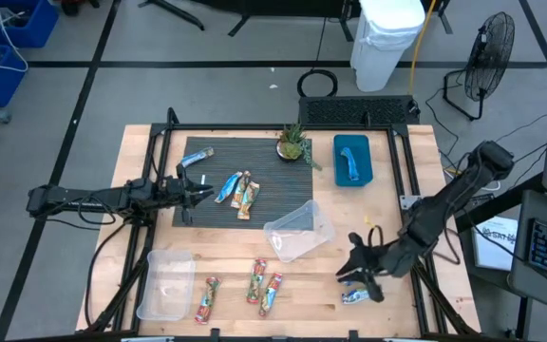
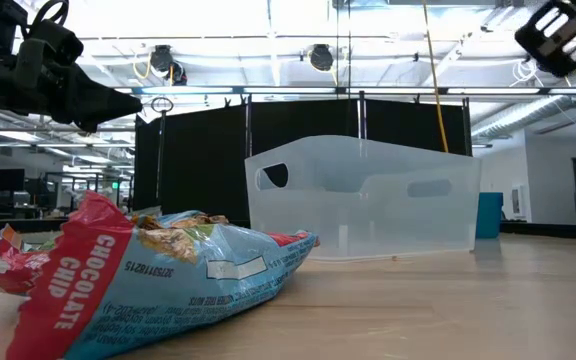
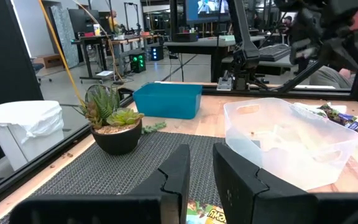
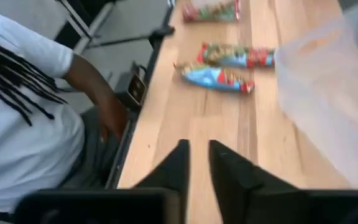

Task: Pick and place Granola Bars by type
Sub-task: Put the top blue granola bar into the blue bin, then move the blue granola bar to the middle right of the table, then put the top blue granola bar into the blue bin

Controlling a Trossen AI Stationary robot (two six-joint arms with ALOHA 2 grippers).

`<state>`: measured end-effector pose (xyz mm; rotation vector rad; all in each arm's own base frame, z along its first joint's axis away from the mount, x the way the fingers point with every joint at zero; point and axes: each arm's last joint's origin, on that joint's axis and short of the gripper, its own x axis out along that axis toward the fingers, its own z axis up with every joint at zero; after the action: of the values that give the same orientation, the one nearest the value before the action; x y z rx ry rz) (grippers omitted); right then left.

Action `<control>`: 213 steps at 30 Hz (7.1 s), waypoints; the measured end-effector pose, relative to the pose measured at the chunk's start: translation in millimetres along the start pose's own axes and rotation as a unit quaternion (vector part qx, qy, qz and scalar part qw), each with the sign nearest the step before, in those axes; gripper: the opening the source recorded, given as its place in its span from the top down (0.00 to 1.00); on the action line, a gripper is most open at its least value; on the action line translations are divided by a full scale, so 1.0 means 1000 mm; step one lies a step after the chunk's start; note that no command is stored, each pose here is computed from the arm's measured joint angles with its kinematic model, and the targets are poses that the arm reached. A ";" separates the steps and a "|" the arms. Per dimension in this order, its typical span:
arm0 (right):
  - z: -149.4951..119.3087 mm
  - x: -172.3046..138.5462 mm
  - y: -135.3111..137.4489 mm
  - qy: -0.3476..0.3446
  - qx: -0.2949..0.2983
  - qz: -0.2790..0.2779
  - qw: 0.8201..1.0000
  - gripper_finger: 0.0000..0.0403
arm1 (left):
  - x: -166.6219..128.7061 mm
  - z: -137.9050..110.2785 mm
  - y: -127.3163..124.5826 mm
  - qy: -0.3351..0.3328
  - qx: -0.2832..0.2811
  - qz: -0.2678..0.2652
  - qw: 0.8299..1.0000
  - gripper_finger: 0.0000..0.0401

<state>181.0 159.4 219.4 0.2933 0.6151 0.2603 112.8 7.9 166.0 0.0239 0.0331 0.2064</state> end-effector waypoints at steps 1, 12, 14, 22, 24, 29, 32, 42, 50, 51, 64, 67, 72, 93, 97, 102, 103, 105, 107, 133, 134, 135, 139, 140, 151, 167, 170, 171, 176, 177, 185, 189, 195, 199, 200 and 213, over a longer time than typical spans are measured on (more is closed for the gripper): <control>-0.002 0.003 0.000 0.008 0.009 -0.004 1.000 0.95 | 0.000 0.000 0.000 0.000 0.000 0.000 1.000 0.81; -0.033 0.024 -0.011 0.110 0.163 -0.089 0.976 0.84 | 0.000 0.000 0.000 0.000 0.000 0.000 1.000 0.81; -0.039 0.025 -0.015 0.139 0.188 -0.111 0.966 0.82 | 0.000 0.000 0.000 0.000 0.000 0.000 1.000 0.81; -0.048 0.024 -0.018 0.193 0.250 -0.129 0.940 0.77 | 0.000 0.000 0.000 0.000 0.000 0.000 1.000 0.81; -0.048 0.024 -0.018 0.194 0.250 -0.130 0.940 0.76 | 0.000 0.000 0.000 0.000 0.000 0.000 1.000 0.81; -0.050 0.024 -0.019 0.198 0.252 -0.135 0.938 0.72 | 0.000 0.000 0.000 0.000 0.000 0.000 1.000 0.81; -0.056 0.023 -0.024 0.202 0.251 -0.144 0.936 0.70 | 0.000 0.000 0.000 0.000 0.000 0.000 1.000 0.81; -0.067 0.027 -0.029 0.198 0.298 -0.105 0.928 0.68 | 0.000 0.000 0.000 0.000 0.000 0.000 1.000 0.81; -0.063 0.029 -0.024 0.180 0.299 -0.074 0.934 0.69 | 0.000 0.000 0.000 0.000 0.000 0.000 1.000 0.81; -0.063 0.029 -0.025 0.181 0.298 -0.075 0.934 0.69 | 0.000 0.000 0.000 0.000 0.000 0.000 1.000 0.81; -0.063 0.029 -0.024 0.182 0.302 -0.074 0.933 0.69 | 0.000 0.000 0.000 0.000 0.000 0.000 1.000 0.81; -0.063 0.029 -0.024 0.196 0.308 -0.066 0.929 0.69 | 0.000 0.000 0.000 0.000 0.000 0.000 1.000 0.81; -0.064 0.029 -0.024 0.200 0.309 -0.064 0.928 0.69 | 0.000 0.000 0.000 0.000 0.000 0.000 1.000 0.81; -0.069 0.026 -0.027 0.228 0.319 -0.090 0.915 0.69 | 0.000 0.000 0.000 0.000 0.000 0.000 1.000 0.81; -0.070 0.026 -0.028 0.232 0.314 -0.094 0.916 0.69 | 0.000 0.000 0.000 0.000 0.000 0.000 1.000 0.81; -0.072 0.025 -0.030 0.239 0.309 -0.106 0.914 0.73 | 0.000 0.000 0.000 0.000 0.000 0.000 1.000 0.81; -0.074 0.024 -0.032 0.239 0.309 -0.107 0.914 0.75 | 0.000 0.000 0.000 0.000 0.000 0.000 1.000 0.81; -0.077 0.024 -0.034 0.241 0.307 -0.109 0.914 0.81 | 0.000 0.000 0.000 0.000 0.000 0.000 1.000 0.81; -0.080 0.023 -0.037 0.243 0.300 -0.111 0.916 0.88 | 0.000 0.000 0.000 0.000 0.000 0.000 1.000 0.81; -0.053 0.009 -0.042 0.020 0.159 0.034 0.986 1.00 | 0.000 0.000 0.000 0.000 0.000 0.000 1.000 0.81; -0.048 0.005 -0.037 0.009 0.166 0.074 0.983 1.00 | 0.000 0.000 0.000 0.000 0.000 0.000 1.000 0.81; -0.044 0.002 -0.032 0.004 0.175 0.110 0.978 1.00 | 0.000 0.000 0.000 0.000 0.000 0.000 1.000 0.81; -0.046 -0.005 -0.025 0.034 0.230 0.139 0.963 1.00 | 0.000 0.000 0.000 0.000 0.000 0.000 1.000 0.81; -0.049 -0.004 -0.026 0.049 0.256 0.127 0.957 1.00 | 0.000 0.000 0.000 0.000 0.000 0.000 1.000 0.81; -0.083 0.027 -0.009 0.142 0.440 0.122 0.878 1.00 | 0.000 0.000 0.000 0.000 0.000 0.000 1.000 0.81; -0.120 0.040 -0.030 0.221 0.403 -0.034 0.888 1.00 | 0.000 0.000 0.000 0.000 0.000 0.000 1.000 0.81; -0.119 0.042 -0.039 0.192 0.345 -0.066 0.916 1.00 | 0.000 0.000 0.000 0.000 0.000 0.000 1.000 0.81; -0.118 0.043 -0.042 0.183 0.327 -0.075 0.924 1.00 | 0.000 0.000 0.000 0.000 0.000 0.000 1.000 0.81; -0.114 0.045 -0.053 0.143 0.241 -0.111 0.954 1.00 | 0.000 0.000 0.000 0.000 0.000 0.000 1.000 0.81; -0.113 0.045 -0.055 0.138 0.227 -0.121 0.956 1.00 | 0.000 0.000 0.000 0.000 0.000 0.000 1.000 0.81; -0.112 0.042 -0.072 0.114 0.139 -0.209 0.961 1.00 | 0.000 0.000 0.000 0.000 0.000 0.000 1.000 0.81; -0.097 0.039 -0.063 0.077 0.114 -0.149 0.979 1.00 | 0.000 0.000 0.000 0.000 0.000 0.000 1.000 0.81; -0.047 0.020 -0.037 -0.047 0.016 -0.063 0.997 1.00 | 0.000 0.000 0.000 -0.001 0.000 0.000 1.000 0.81; -0.023 0.001 -0.031 -0.101 -0.052 -0.048 0.992 1.00 | 0.000 0.000 0.000 0.001 0.000 0.000 1.000 0.81; -0.017 -0.005 -0.030 -0.120 -0.061 -0.048 0.990 1.00 | 0.000 0.000 0.000 0.000 0.000 0.000 1.000 0.81; -0.012 -0.055 -0.067 -0.107 -0.081 -0.194 0.972 1.00 | 0.000 0.000 0.000 0.000 0.000 0.000 1.000 0.81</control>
<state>141.1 82.1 216.2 0.0387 0.4222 -0.0971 112.8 8.0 166.2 0.0239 0.0325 0.2072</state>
